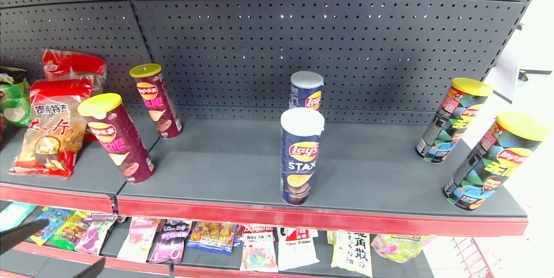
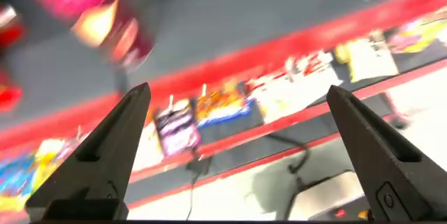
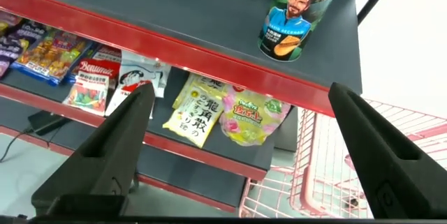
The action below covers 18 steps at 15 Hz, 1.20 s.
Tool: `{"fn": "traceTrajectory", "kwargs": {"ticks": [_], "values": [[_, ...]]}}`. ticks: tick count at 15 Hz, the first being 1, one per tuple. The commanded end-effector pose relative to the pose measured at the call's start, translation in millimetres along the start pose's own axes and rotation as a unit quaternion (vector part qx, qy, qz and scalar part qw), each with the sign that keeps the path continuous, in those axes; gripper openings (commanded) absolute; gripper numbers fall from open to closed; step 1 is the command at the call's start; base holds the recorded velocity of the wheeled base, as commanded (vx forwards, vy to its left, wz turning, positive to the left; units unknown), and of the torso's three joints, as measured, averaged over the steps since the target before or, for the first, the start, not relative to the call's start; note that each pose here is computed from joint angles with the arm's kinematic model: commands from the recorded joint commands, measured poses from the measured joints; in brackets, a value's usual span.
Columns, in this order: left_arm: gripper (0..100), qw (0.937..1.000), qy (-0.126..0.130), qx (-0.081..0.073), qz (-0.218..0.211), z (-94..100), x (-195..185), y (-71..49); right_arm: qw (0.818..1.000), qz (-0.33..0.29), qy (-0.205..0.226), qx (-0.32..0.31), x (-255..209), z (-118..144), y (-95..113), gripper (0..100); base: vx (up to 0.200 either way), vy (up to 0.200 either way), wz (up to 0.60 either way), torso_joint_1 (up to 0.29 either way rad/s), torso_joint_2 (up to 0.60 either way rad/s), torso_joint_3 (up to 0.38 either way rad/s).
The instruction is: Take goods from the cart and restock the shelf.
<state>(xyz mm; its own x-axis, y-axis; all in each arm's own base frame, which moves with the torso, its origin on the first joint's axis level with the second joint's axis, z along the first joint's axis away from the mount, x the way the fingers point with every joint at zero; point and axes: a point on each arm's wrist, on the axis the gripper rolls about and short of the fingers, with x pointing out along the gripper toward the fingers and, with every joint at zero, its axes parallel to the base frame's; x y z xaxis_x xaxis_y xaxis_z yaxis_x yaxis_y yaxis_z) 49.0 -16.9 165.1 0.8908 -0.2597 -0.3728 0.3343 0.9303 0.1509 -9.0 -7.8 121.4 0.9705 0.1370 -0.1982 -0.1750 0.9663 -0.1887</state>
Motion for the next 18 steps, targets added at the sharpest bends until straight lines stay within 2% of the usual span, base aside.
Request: {"fn": "traceTrajectory", "kwargs": {"ticks": [1, 4, 6, 7, 10, 13, 17, 18], "values": [[100, 0.9987, -0.044, -0.006, 0.025, -30.1, -32, -0.8, 1.000, -0.001, -0.005, 0.000, -1, -4, 0, 100, 0.000, 0.000, 0.00, 0.000, 0.00, 0.000], [100, 0.9987, -0.042, -0.006, 0.027, -31.3, -32, -0.9, 1.000, -0.006, -0.015, -0.021, -4, -15, 1, 100, 0.000, 0.000, 0.00, 0.000, 0.00, 0.000], [100, 0.9989, -0.039, -0.005, 0.027, -30.5, -32, -0.8, 0.998, -0.019, -0.012, -0.062, -4, -26, 3, 100, 0.000, 0.000, 0.00, 0.000, 0.00, 0.000], [100, 0.9989, -0.038, -0.005, 0.027, -30.5, -31, -0.8, 0.997, -0.022, -0.010, -0.067, -3, -29, 4, 100, 0.000, 0.000, -0.60, 0.002, 0.01, -0.002], [100, 0.9990, -0.035, -0.003, 0.027, -32.2, -31, -1.1, 0.998, -0.020, -0.010, -0.066, -3, -28, 4, 100, 0.000, 0.000, -0.60, -0.001, 0.00, 0.001], [100, 0.9987, -0.030, -0.002, 0.042, -39.8, -30, -1.4, 0.998, -0.014, -0.015, -0.056, -4, -29, 4, 100, 0.000, 0.000, 0.00, 0.000, 0.00, 0.000], [100, 0.9971, -0.045, -0.004, 0.061, -69.4, -37, -4.3, 1.000, -0.013, -0.024, 0.008, -5, -32, 5, 100, 0.000, 0.000, 0.00, 0.000, 0.00, 0.000], [100, 0.9936, -0.043, 0.002, 0.104, -84.6, -41, -4.6, 0.999, -0.010, -0.033, 0.032, -6, -34, 5, 100, 0.000, 0.000, 0.00, 0.000, 0.00, 0.000]]}}
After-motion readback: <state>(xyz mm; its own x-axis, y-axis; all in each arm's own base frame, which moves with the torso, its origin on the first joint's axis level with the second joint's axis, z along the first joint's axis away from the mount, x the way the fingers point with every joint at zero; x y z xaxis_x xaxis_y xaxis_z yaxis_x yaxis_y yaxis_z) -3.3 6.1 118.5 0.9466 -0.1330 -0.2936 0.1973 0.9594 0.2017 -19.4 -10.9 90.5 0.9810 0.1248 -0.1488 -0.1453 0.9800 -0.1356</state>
